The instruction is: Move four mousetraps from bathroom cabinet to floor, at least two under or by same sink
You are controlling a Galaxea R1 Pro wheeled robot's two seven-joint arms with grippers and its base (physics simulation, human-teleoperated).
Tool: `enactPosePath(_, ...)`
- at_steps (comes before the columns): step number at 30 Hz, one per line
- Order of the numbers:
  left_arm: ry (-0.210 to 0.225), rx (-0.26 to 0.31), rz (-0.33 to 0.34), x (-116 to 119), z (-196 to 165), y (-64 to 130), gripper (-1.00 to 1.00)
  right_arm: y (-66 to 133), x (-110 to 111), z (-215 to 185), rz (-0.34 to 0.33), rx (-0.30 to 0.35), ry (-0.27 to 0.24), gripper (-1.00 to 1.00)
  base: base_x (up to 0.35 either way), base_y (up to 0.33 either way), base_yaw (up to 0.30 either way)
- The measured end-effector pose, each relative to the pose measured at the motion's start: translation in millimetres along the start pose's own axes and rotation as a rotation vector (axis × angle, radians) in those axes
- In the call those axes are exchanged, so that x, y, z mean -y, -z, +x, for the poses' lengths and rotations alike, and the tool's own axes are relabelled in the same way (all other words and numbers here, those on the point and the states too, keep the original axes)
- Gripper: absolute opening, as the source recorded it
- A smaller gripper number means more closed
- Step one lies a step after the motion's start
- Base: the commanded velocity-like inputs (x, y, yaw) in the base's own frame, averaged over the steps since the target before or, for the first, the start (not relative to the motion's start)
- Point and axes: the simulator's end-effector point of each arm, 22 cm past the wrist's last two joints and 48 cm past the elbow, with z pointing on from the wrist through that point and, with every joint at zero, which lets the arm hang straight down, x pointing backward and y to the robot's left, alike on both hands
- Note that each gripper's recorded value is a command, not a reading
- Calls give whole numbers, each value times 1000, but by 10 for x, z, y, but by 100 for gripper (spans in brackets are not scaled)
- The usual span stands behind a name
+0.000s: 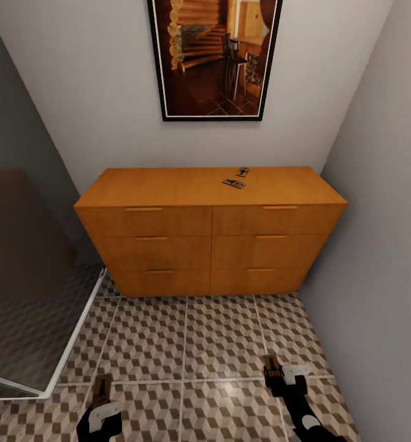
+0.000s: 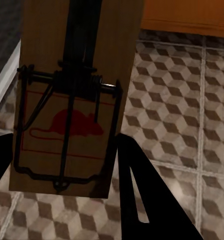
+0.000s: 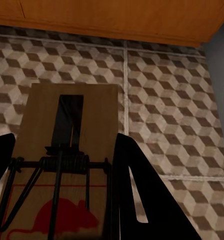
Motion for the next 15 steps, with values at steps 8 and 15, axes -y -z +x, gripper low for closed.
enactPosePath(8, -23, 2, -44, -234, 0, -4, -100, 58, -72, -186, -21, 110, 8, -100, 0, 0, 0)
enactPosePath(15, -30, -1, -43, -243, 10, -1, -100, 171, -177, -89, -57, 131, 48, -100, 0, 0, 0)
